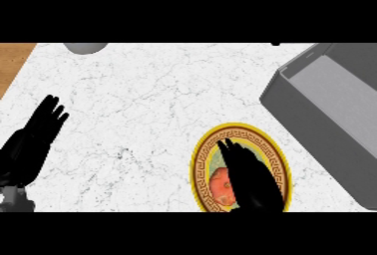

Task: Pick the squash from the plate and place it in the cardboard box

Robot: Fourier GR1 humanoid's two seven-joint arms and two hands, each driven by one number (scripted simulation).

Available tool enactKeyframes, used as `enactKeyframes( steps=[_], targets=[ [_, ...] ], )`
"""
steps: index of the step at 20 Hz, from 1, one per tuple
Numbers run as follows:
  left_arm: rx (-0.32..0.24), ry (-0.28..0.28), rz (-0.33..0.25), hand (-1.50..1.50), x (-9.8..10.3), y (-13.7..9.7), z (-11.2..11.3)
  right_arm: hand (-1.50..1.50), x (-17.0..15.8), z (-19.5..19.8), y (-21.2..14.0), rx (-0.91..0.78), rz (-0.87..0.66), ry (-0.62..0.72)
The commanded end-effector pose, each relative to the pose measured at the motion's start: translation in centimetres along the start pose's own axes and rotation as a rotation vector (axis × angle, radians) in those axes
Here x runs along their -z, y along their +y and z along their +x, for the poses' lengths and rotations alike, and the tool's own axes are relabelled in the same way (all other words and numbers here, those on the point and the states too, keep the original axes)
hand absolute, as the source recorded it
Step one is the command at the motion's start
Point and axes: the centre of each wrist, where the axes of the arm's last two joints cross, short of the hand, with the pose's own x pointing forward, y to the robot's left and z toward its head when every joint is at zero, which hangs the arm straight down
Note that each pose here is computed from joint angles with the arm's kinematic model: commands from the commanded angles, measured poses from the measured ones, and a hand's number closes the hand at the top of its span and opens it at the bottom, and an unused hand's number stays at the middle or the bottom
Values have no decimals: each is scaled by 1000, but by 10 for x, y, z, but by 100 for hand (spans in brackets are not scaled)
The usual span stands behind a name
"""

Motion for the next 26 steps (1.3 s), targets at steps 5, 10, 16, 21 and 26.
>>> enactKeyframes(
  steps=[5, 10, 16, 21, 26],
  targets=[
    [-6, 4, -22, 0, -3, -9, -6, -150, 16, 12, 11, -36, 52, 61],
    [-3, -3, 2, 0, 6, -3, 8, -150, 15, 10, 28, -43, 68, 80],
    [10, -3, 4, 0, -3, -10, -4, -150, 28, -25, 30, -57, 72, 90],
    [-6, -4, -25, 0, 6, -3, -5, -150, 28, -8, 28, -45, 72, 79],
    [-4, -1, -6, 0, 12, -5, -12, 150, 35, -10, 38, -53, 1, -10]
  ],
)
